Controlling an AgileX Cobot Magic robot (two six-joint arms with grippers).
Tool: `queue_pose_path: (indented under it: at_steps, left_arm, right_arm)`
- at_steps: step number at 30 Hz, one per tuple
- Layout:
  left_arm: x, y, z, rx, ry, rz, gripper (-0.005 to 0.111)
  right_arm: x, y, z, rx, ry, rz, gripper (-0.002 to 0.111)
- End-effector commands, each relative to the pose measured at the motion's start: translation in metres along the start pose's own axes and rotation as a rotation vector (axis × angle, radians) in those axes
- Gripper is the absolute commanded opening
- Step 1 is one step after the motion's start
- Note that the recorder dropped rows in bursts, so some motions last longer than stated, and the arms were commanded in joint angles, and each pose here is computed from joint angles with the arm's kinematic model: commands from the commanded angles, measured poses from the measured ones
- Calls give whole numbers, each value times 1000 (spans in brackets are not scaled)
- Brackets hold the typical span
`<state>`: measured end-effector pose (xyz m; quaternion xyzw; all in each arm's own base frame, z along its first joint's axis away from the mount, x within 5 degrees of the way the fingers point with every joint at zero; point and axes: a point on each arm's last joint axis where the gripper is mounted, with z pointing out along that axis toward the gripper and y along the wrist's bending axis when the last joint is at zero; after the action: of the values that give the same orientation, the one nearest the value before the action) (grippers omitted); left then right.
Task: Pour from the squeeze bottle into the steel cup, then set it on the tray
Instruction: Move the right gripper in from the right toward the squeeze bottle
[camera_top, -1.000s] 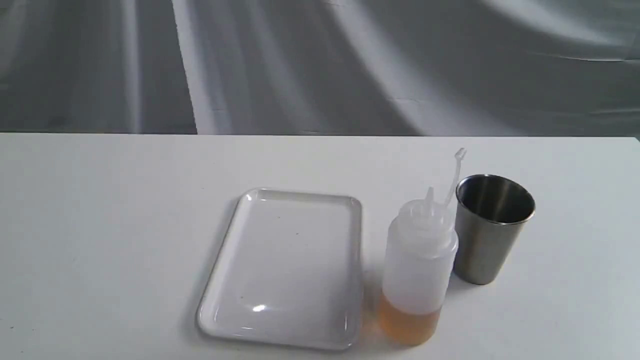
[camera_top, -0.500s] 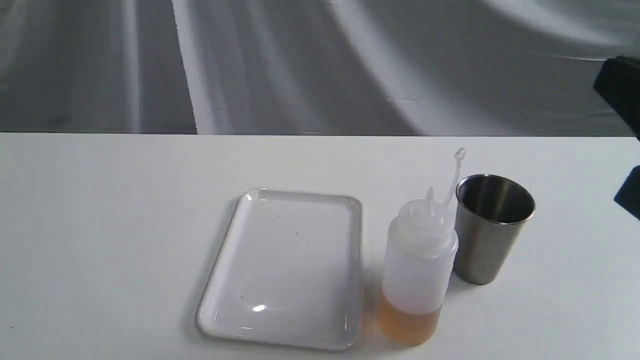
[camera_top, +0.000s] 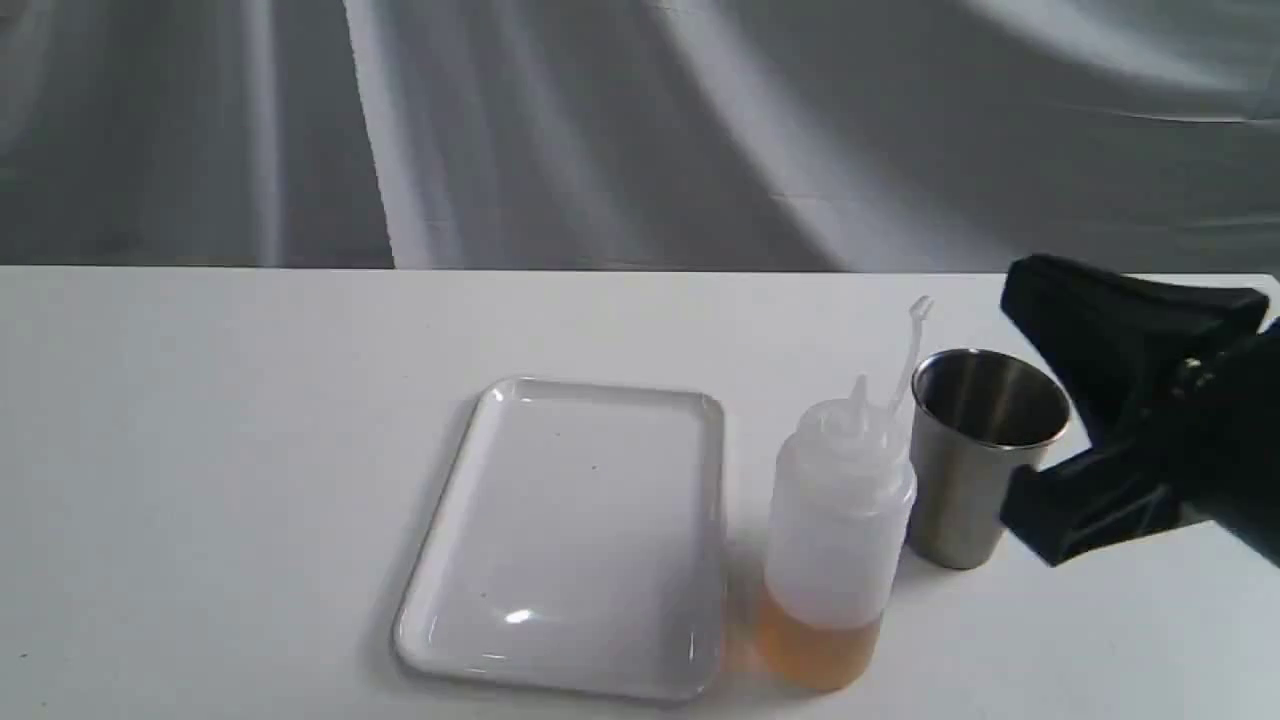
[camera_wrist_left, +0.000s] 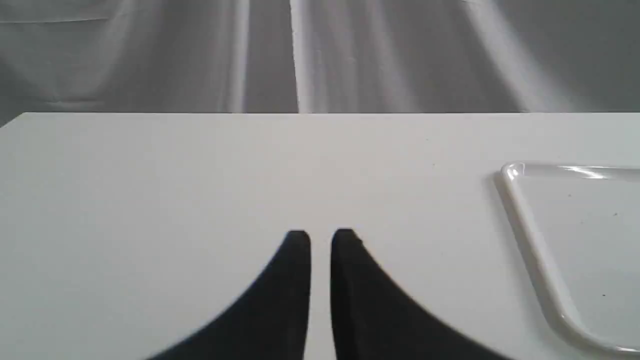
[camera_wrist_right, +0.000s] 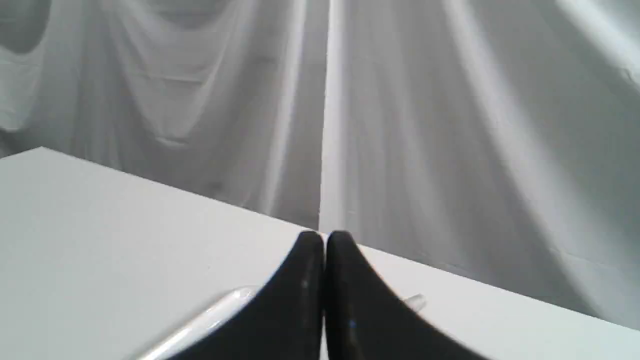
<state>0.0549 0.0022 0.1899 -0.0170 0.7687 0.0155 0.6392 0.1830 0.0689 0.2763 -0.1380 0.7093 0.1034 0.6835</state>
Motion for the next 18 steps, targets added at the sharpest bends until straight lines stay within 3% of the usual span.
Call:
queue_pose_path:
  at_steps: [1, 14, 18]
  left_arm:
    - [1, 0, 0, 2, -5, -2, 8]
    - [1, 0, 0, 2, -5, -4, 8]
    - [1, 0, 0, 2, -5, -4, 8]
  right_arm:
    - [5, 7, 4, -25, 11, -24, 0]
    - [46, 11, -12, -56, 113, -50, 0]
    - [55, 12, -16, -71, 135, -74, 11]
